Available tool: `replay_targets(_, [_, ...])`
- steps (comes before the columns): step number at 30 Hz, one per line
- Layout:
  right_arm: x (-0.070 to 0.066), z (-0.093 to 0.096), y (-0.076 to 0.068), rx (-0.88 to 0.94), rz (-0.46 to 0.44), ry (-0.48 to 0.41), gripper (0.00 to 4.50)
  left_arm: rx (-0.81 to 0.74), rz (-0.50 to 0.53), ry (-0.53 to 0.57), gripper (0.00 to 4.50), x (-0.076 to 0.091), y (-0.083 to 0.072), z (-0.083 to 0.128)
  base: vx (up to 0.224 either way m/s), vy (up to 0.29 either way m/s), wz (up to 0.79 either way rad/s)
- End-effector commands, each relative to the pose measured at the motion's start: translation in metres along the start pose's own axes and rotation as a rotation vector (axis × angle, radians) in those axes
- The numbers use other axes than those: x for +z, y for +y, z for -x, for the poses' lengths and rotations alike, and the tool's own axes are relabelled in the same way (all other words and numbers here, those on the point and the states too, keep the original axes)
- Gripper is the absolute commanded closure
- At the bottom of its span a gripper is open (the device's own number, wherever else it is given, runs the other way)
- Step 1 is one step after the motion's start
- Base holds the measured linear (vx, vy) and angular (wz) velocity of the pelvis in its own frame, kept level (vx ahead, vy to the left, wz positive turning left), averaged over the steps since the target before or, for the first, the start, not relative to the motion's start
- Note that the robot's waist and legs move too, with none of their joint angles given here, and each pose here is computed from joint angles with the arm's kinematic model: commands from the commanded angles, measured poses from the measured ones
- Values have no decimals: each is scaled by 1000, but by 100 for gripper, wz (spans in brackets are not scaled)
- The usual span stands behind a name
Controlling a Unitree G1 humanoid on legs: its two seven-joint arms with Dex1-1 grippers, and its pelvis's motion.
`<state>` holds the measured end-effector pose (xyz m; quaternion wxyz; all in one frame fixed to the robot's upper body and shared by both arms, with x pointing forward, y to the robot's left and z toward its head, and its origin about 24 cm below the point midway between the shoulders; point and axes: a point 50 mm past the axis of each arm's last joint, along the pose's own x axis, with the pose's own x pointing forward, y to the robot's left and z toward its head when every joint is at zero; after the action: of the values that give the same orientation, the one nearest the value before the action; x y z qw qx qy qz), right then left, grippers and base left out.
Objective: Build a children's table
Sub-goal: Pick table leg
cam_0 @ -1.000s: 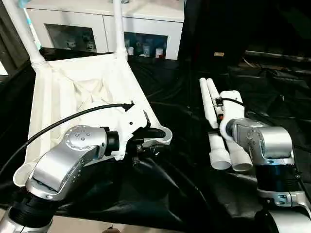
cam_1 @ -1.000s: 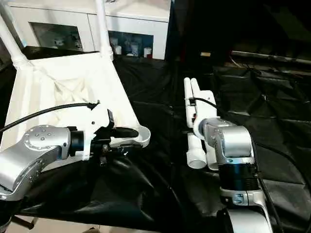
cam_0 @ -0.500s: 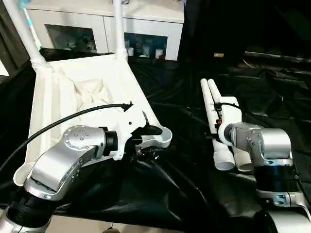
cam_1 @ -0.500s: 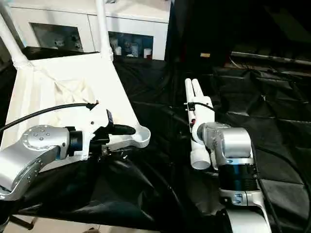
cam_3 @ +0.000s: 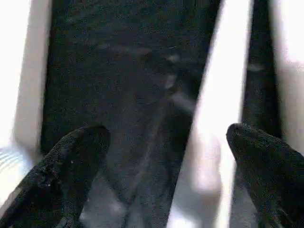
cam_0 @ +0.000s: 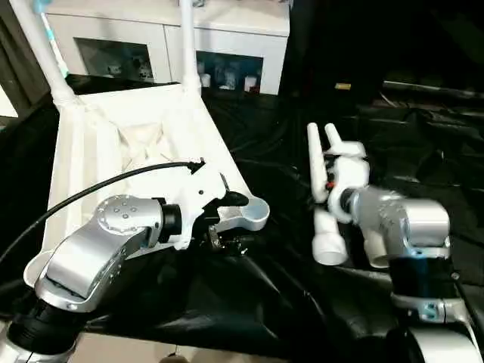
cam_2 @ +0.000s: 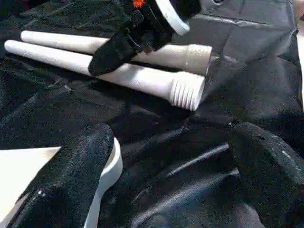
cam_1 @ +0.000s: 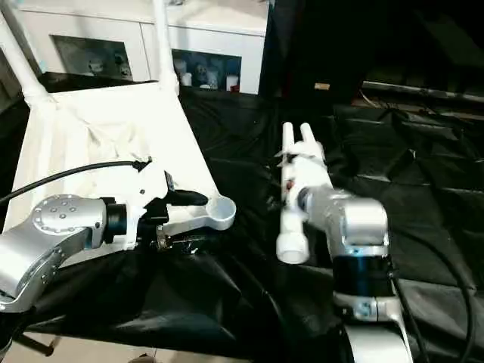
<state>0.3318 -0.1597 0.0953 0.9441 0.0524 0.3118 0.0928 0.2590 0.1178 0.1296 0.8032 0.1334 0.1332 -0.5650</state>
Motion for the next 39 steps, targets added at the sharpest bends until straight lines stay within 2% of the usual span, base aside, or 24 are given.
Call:
replay_targets(1, [-6, -5, -5, -44, -13, 49, 0, -17, -13, 9, 9, 1, -4, -1, 0, 0, 0])
replay_targets(4, [-16, -11, -1, -35, -5, 122, 0, -20, -13, 10, 9, 2, -4, -2, 0, 0, 0])
replay_targets(7, [-19, -14, 2, -22, -3, 153, 0, -21, -13, 11, 9, 2, -4, -1, 0, 0, 0])
replay_targets(16, [-12, -15, 10, 48, -46, 125, 0, -21, -14, 15, 9, 3, -4, -2, 0, 0, 0])
replay_targets(20, [-18, -17, 9, 40, -53, 176, 0, -22, -14, 14, 9, 3, -3, -3, 0, 0, 0])
replay_targets(22, [-26, -19, 9, 51, -63, 224, 26, -23, -15, 14, 0, 4, -4, -4, 0, 0, 0])
replay_targets(24, [-31, -20, 10, 57, -68, 251, 26, -27, -16, 14, 0, 4, -4, -4, 0, 0, 0])
replay_targets(27, [-37, -22, 11, 62, -70, 280, 58, -31, -18, 15, 0, 4, -5, -3, 0, 0, 0])
replay_targets(34, [-40, -23, 8, 51, -86, 288, 108, 19, -4, 36, 0, 3, -1, -3, 0, 0, 0])
replay_targets(35, [-38, -23, 6, 45, -96, 279, 119, 89, -44, 50, 0, 2, 5, -4, 0, 0, 0])
replay_targets(36, [-38, -23, 6, 45, -96, 279, 119, 89, -44, 50, 0, 2, 5, -4, 0, 0, 0])
replay_targets(37, [-35, -22, 4, 42, -118, 262, 131, 183, -86, 75, 0, 0, 13, -6, 0, 0, 0])
replay_targets(38, [-34, -22, 3, 40, -129, 253, 151, 228, -93, 73, 0, 0, 16, -7, 0, 0, 0])
replay_targets(39, [-33, -22, 2, 37, -139, 247, 151, 272, -103, 61, 0, 0, 20, -8, 0, 0, 0])
